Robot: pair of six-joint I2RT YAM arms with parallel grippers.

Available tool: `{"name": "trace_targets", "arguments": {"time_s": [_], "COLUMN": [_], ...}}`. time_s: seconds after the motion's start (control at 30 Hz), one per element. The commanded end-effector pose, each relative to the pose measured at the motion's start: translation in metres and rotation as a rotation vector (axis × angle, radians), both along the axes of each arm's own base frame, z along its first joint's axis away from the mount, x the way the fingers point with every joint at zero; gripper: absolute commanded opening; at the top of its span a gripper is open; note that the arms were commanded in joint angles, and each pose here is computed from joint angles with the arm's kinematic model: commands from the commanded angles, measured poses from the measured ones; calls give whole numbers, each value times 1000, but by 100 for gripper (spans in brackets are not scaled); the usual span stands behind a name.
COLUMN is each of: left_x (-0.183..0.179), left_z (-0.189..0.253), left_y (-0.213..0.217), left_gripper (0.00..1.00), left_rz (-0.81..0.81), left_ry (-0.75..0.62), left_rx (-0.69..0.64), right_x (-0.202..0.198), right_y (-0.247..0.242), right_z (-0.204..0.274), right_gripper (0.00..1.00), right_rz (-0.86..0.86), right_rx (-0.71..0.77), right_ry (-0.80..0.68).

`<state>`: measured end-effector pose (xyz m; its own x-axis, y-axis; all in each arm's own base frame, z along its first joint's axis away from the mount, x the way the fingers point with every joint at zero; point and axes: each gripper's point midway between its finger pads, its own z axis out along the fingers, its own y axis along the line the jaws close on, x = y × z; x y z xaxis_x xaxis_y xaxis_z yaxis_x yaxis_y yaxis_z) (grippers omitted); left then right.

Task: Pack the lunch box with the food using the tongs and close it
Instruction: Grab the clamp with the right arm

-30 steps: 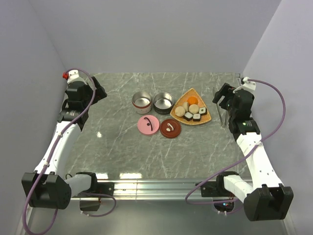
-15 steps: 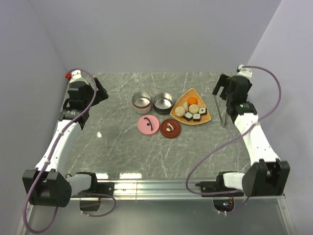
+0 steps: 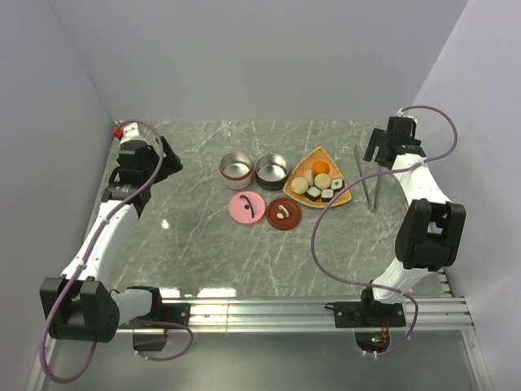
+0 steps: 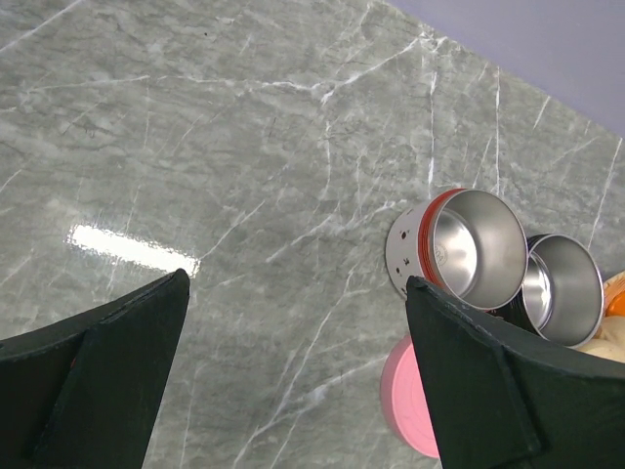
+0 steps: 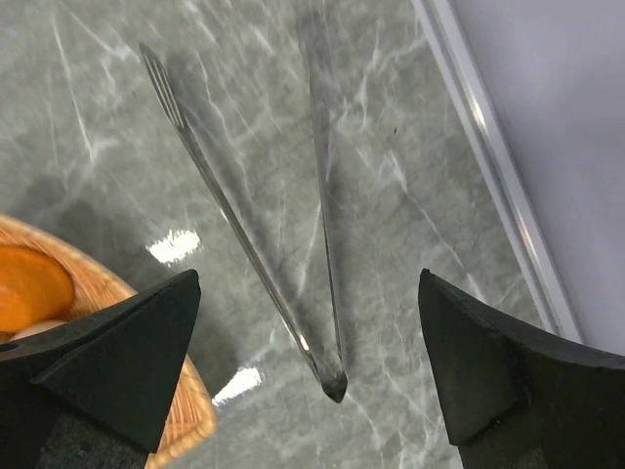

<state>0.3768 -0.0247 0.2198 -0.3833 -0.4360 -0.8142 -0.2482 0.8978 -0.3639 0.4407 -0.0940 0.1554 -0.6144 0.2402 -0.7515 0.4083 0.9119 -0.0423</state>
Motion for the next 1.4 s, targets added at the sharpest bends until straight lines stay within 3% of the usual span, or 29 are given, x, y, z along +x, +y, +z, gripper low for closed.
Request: {"name": "trace_targets", "arguments": {"time_s": [0.0, 0.3, 0.87, 1.23, 1.37], "left_x": [6, 16, 15, 10, 9], "left_z": [17, 9, 17, 15, 16], "left_y": [-1, -10, -11, -14, -12], "left_gripper": [100, 99, 99, 100, 100], "left_rz": [-5, -55, -82, -83, -75], "left_ry": [-65, -61, -100, -102, -105], "left_rx": [1, -4, 16, -15, -12], "right_x": [-10, -37, -23, -26, -24], "right_y": [2, 21, 12, 8, 7], "right_z": [-3, -56, -100, -120, -121], "right_gripper": [100, 100, 94, 85, 78], "right_rz": [28, 96, 49, 22, 32], "right_rx": [-9, 74, 66, 53, 51], "right_ry": [35, 139, 235, 251, 263]}}
